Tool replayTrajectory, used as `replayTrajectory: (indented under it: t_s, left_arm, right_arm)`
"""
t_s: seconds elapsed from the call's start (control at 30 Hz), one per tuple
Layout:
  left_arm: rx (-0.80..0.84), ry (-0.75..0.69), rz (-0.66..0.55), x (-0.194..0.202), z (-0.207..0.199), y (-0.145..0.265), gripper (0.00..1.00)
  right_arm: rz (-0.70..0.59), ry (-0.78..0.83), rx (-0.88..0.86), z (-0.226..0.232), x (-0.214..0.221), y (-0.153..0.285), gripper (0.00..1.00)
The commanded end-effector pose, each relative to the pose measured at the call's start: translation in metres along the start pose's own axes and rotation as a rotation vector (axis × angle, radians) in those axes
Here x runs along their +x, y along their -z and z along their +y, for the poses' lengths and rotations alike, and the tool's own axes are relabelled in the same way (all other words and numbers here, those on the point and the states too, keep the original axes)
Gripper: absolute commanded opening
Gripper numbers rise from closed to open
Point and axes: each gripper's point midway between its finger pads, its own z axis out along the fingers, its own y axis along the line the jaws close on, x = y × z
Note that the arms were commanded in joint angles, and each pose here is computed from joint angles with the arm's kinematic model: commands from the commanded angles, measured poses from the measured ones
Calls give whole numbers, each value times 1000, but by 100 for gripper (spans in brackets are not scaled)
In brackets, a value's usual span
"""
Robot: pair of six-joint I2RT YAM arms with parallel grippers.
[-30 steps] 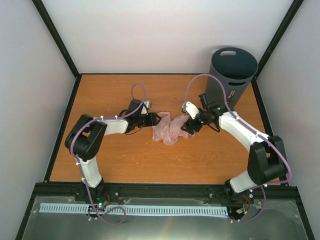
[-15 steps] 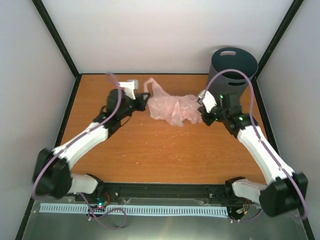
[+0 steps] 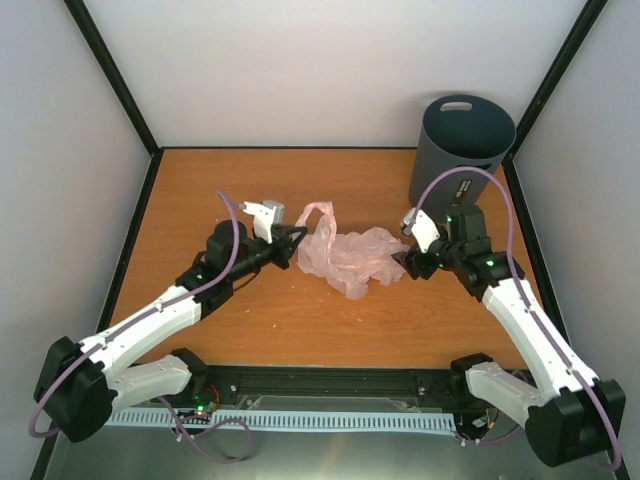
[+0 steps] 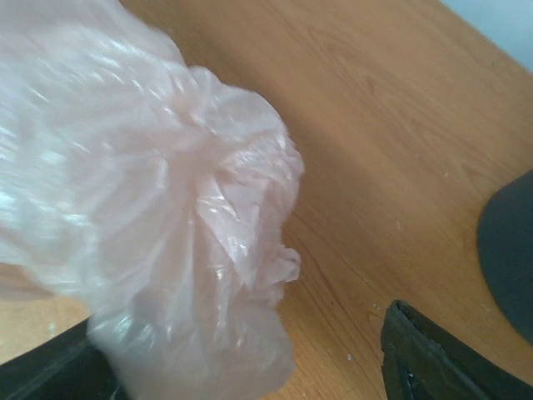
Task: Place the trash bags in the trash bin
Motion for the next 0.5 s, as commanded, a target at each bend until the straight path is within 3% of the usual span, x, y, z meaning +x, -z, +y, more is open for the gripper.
replayTrajectory:
  t_s: [0.0, 0.2, 0.47]
  left_arm:
    - [-2, -51, -4, 15, -5, -5, 1]
    - [42, -34, 16, 42, -16, -12, 1]
    - [271, -219, 40, 44, -84, -20, 3]
  right_arm:
    - [-109, 3, -59, 19, -34, 46, 77]
    - [-166, 23, -208, 48, -48, 64, 79]
    - [-168, 77, -389, 74, -77, 58, 94]
